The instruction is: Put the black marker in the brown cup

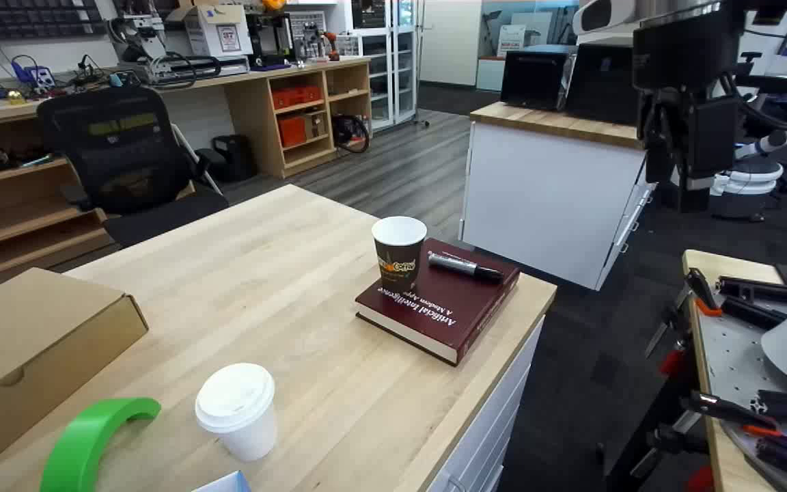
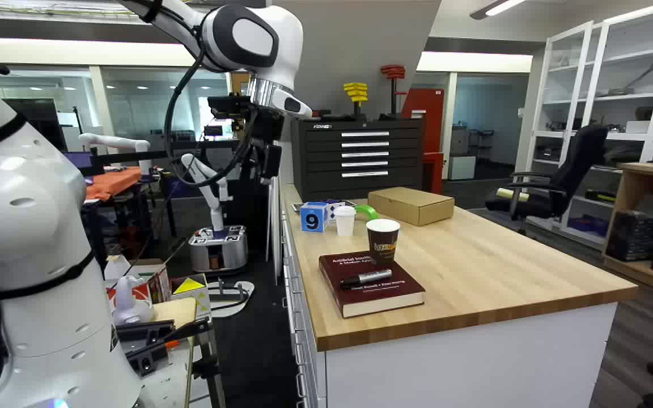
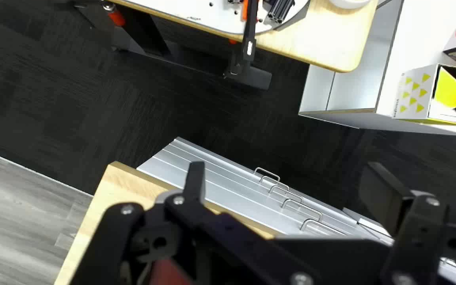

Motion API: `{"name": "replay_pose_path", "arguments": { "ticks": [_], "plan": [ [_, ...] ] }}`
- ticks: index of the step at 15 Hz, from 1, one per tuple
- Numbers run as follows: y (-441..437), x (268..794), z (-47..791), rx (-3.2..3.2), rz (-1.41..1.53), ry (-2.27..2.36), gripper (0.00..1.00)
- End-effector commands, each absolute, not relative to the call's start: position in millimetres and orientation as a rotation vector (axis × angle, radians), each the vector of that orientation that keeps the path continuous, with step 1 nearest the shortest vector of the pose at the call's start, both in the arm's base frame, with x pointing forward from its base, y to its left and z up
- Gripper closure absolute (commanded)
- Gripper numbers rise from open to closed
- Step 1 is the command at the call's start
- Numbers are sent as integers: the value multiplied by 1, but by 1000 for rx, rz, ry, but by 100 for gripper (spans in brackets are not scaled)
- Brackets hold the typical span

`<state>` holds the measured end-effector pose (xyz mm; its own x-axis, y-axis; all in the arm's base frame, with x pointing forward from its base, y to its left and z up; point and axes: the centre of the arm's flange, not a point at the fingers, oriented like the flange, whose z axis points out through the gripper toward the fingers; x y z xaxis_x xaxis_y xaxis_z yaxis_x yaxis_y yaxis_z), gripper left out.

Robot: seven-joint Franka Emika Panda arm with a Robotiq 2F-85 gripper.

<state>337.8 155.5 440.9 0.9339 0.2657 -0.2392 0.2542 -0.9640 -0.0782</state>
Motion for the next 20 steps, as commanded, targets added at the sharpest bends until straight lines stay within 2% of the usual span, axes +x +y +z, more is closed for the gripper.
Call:
{"name": "replay_pose_path", "arguments": {
  "ticks": [1, 11, 20],
  "plan": [
    [155, 338, 441, -3044, 386, -409, 0],
    [152, 347, 436, -3081, 367, -404, 0],
    [124, 424, 407, -3235, -4, -384, 0]
  ]
}}
